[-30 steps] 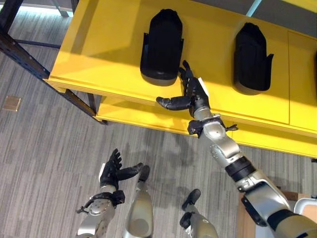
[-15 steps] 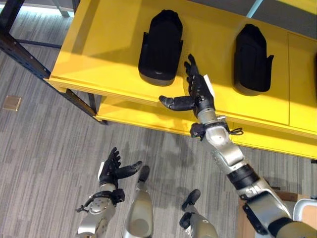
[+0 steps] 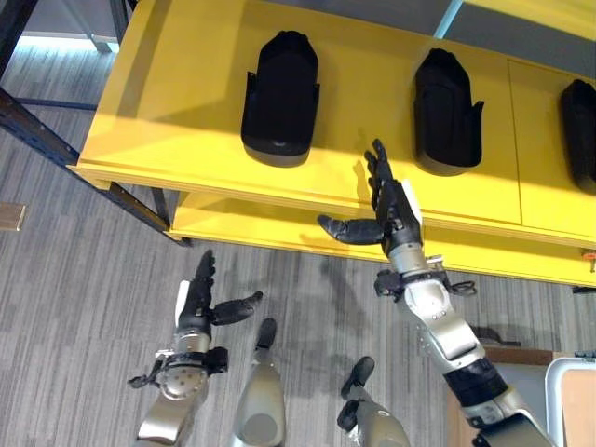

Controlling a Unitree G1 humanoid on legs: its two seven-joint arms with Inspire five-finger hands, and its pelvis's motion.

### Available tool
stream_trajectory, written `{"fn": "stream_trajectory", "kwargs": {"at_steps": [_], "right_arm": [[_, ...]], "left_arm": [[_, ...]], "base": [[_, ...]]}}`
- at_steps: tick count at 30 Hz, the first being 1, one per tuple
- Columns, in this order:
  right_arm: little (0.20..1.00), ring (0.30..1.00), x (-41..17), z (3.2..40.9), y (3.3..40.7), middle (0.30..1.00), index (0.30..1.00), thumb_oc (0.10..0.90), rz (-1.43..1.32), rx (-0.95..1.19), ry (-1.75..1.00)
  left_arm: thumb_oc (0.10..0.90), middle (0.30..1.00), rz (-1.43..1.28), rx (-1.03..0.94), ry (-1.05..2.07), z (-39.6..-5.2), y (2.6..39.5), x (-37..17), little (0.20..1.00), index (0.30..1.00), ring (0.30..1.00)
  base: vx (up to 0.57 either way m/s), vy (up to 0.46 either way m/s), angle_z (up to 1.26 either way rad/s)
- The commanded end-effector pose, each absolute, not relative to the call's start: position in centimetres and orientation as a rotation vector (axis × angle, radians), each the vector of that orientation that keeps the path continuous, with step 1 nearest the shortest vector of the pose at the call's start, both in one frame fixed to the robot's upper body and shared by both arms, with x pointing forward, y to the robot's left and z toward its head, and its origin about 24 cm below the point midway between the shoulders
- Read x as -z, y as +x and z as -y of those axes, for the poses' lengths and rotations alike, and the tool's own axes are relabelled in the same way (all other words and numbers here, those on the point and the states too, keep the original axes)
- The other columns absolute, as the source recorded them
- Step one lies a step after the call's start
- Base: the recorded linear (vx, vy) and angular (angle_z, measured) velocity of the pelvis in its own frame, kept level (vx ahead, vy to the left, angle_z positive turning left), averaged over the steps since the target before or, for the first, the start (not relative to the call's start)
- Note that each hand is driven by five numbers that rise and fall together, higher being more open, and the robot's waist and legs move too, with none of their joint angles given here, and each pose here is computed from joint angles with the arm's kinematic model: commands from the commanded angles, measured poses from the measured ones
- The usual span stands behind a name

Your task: Move parts from the plastic box to the shelf.

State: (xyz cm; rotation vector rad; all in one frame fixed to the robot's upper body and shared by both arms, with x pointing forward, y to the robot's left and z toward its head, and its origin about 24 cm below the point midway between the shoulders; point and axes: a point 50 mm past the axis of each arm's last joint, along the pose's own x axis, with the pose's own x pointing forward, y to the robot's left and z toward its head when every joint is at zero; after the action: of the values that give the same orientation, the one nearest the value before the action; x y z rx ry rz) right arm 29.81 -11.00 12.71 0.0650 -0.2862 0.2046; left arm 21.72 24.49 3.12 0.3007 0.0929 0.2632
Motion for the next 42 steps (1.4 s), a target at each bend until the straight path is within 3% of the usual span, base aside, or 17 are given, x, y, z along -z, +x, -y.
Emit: {"fn": "stream_trajectory", "kwargs": {"at_steps": [1,5,6,13,42], "right_arm": [[1.0,1.0,-18.2,11.9,27.7,1.0,1.0,0.9,0.598,-0.296,0.21],[1.0,1.0,-17.3,13.0,26.5,1.0,1.0,0.9,0.578,-0.323,0.218],[1.0,1.0,-16.8,13.9,25.7,1.0,1.0,0.9,0.57,-0.325,0.198],[1.0,1.0,-17.0,15.2,24.6,1.0,1.0,0.9,0.599,-0.32,0.186],[1.0,1.0,-17.0,15.9,23.9,1.0,1.0,0.9,0.637,-0.246,0.23]], "left_arm": [[0.9,1.0,0.084,-0.314,0.544,-26.4,20.4,-6.7,1.0,1.0,1.0],[0.9,1.0,0.176,-0.361,0.763,-27.5,19.9,-8.7,1.0,1.0,1.0],[0.9,1.0,0.261,-0.354,0.94,-27.7,20.1,-10.1,1.0,1.0,1.0],[0.9,1.0,0.345,-0.296,1.184,-27.5,21.2,-11.2,1.0,1.0,1.0],[0.9,1.0,0.357,-0.238,1.414,-26.6,24.3,-10.1,1.0,1.0,1.0]], "base": [[0.0,0.0,0.0],[0.03,-0.01,-0.05],[0.04,-0.006,-0.11],[0.03,0.008,-0.11],[0.01,0.002,-0.07]]}}
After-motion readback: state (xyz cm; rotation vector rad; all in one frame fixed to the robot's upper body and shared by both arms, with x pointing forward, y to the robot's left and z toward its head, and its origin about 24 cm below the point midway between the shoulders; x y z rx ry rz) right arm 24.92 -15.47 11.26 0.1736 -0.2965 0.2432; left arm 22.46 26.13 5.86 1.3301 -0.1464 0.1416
